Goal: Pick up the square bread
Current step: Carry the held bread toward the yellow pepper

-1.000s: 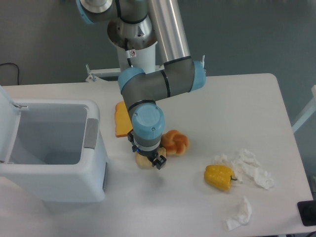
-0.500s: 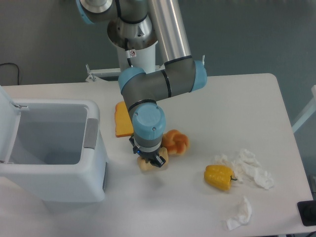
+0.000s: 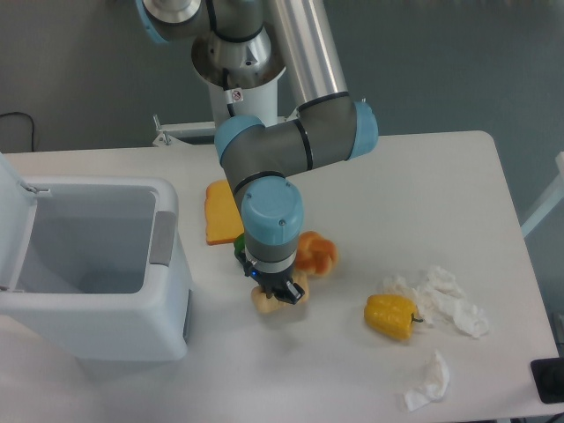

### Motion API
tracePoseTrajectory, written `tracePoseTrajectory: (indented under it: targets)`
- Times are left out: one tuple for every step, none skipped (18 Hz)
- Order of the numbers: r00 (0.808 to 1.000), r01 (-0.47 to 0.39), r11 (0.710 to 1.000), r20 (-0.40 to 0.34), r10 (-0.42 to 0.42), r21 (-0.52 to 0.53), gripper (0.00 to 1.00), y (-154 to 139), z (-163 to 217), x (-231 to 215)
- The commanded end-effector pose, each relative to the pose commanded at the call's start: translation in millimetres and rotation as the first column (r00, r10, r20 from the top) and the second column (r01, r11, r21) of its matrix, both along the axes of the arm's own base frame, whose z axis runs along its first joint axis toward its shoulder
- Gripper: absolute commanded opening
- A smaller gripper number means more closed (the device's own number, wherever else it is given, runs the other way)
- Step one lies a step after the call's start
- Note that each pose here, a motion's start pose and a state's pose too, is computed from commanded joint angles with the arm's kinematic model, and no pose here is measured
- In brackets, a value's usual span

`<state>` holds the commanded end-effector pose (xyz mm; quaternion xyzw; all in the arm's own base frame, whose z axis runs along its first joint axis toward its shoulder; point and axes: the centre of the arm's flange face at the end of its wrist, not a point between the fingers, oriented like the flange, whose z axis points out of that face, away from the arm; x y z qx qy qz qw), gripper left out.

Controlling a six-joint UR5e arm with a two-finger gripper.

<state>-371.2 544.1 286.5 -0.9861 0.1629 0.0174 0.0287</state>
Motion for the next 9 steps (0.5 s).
tracePoseTrajectory:
  targets:
    - [1.000,0.008,1.000,-0.014,-0.008,0.013,0.00,-4,10,-7]
    - [0.999,0.016,0.999,-0.031,-0.015,0.029,0.00,-7,24,-11]
    - [0.999,0.012,0.999,-0.044,-0.010,0.045,0.00,-11,35,-17]
    - [0.999,0.003,0.998,-0.050,0.001,0.070,0.00,-15,48,-23]
    - [0.999,-0.001,0.996,-0.043,0.005,0.093,0.00,-20,54,-28]
    - [0.999,0.008,0.993,-0.038,-0.004,0.117,0.00,-26,60,-34]
    - [0.999,0.027,0.989,-0.039,-0.022,0.146,0.00,-33,70,-39]
    - [0.998,0.042,0.984,-0.043,-0.035,0.172,0.00,-38,80,-42]
    - [0.998,0.044,0.981,-0.044,-0.036,0.190,0.00,-43,86,-47]
